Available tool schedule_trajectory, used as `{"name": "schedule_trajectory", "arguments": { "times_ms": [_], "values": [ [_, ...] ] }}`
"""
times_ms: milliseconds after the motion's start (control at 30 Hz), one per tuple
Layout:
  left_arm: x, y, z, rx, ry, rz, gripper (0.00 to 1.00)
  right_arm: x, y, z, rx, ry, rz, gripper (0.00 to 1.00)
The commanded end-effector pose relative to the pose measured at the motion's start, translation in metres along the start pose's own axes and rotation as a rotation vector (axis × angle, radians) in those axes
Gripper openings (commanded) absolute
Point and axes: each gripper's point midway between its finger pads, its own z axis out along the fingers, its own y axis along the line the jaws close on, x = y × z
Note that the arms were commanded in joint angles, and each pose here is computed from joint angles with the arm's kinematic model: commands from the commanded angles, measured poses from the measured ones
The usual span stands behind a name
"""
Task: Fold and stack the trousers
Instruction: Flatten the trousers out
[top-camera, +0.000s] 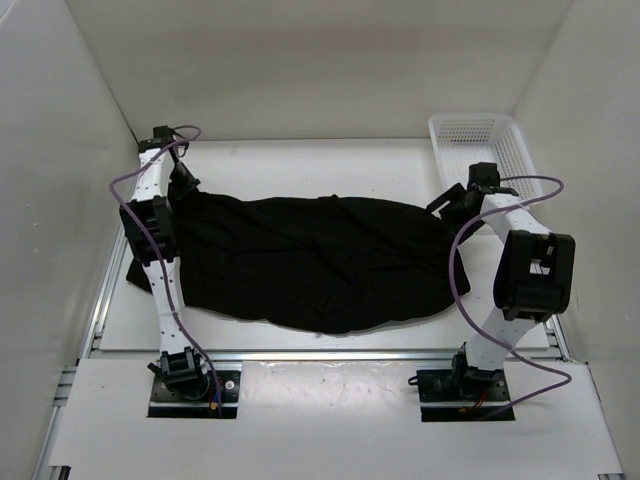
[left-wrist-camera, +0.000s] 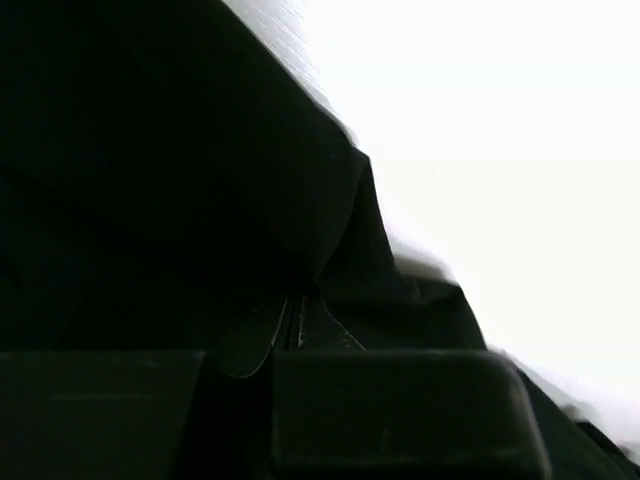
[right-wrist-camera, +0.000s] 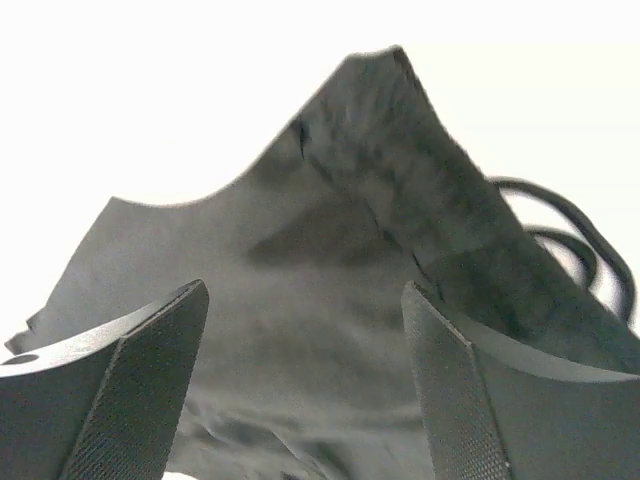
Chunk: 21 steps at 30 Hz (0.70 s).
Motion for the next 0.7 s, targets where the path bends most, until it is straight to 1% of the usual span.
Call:
{"name": "schedule_trajectory", "arguments": {
  "times_ms": [0,33,67,133,200,233,267,300,333,367,400,433,500,533,600,667],
  "values": [
    [-0.039,-0.017,-0.107,0.088,-0.218,0.022,0.10,-0.031,0.029,0.007,-0.066,-0.083,0.108,0.82],
    [-0.041,-0.018,-0.115,0.094,-0.234,0.033,0.10,-0.030,0.026,0.012,-0.056,-0.075,0.120,0.82],
    [-0.043,-0.019,-0.124,0.102,-0.249,0.033,0.10,-0.038,0.028,0.016,-0.047,-0.093,0.120,0.82],
    [-0.045,-0.022,-0.145,0.128,-0.282,0.046,0.10,-0.044,0.027,0.024,-0.024,-0.106,0.144,0.79],
    [-0.043,-0.025,-0.155,0.151,-0.283,0.058,0.10,-0.053,0.028,0.023,-0.013,-0.145,0.171,0.76],
    [-0.043,-0.026,-0.160,0.155,-0.291,0.059,0.10,-0.062,0.021,0.023,0.015,-0.184,0.190,0.73],
    [-0.045,-0.029,-0.170,0.175,-0.309,0.070,0.10,-0.062,0.018,0.021,0.023,-0.194,0.191,0.72],
    [-0.042,-0.029,-0.170,0.182,-0.295,0.072,0.10,-0.065,0.018,0.018,0.024,-0.211,0.191,0.72],
    [-0.043,-0.032,-0.181,0.200,-0.313,0.075,0.10,-0.068,0.018,0.011,0.030,-0.231,0.169,0.65],
    [-0.042,-0.036,-0.188,0.225,-0.315,0.079,0.10,-0.071,0.017,0.006,0.032,-0.252,0.152,0.62],
    [-0.043,-0.038,-0.191,0.238,-0.321,0.082,0.10,-0.073,0.017,0.003,0.036,-0.267,0.131,0.60],
    [-0.042,-0.040,-0.192,0.247,-0.316,0.084,0.10,-0.074,0.017,0.000,0.043,-0.264,0.092,0.51],
    [-0.040,-0.043,-0.192,0.264,-0.308,0.087,0.10,-0.083,0.017,-0.003,0.062,-0.271,0.072,0.42],
    [-0.039,-0.044,-0.193,0.272,-0.304,0.089,0.10,-0.083,0.016,-0.001,0.073,-0.263,0.051,0.31],
    [-0.039,-0.044,-0.193,0.272,-0.304,0.089,0.10,-0.085,0.020,0.005,0.051,-0.230,0.031,0.30],
    [-0.040,-0.044,-0.197,0.276,-0.312,0.090,0.10,-0.075,0.023,0.011,0.042,-0.181,-0.012,0.30]
  ]
}}
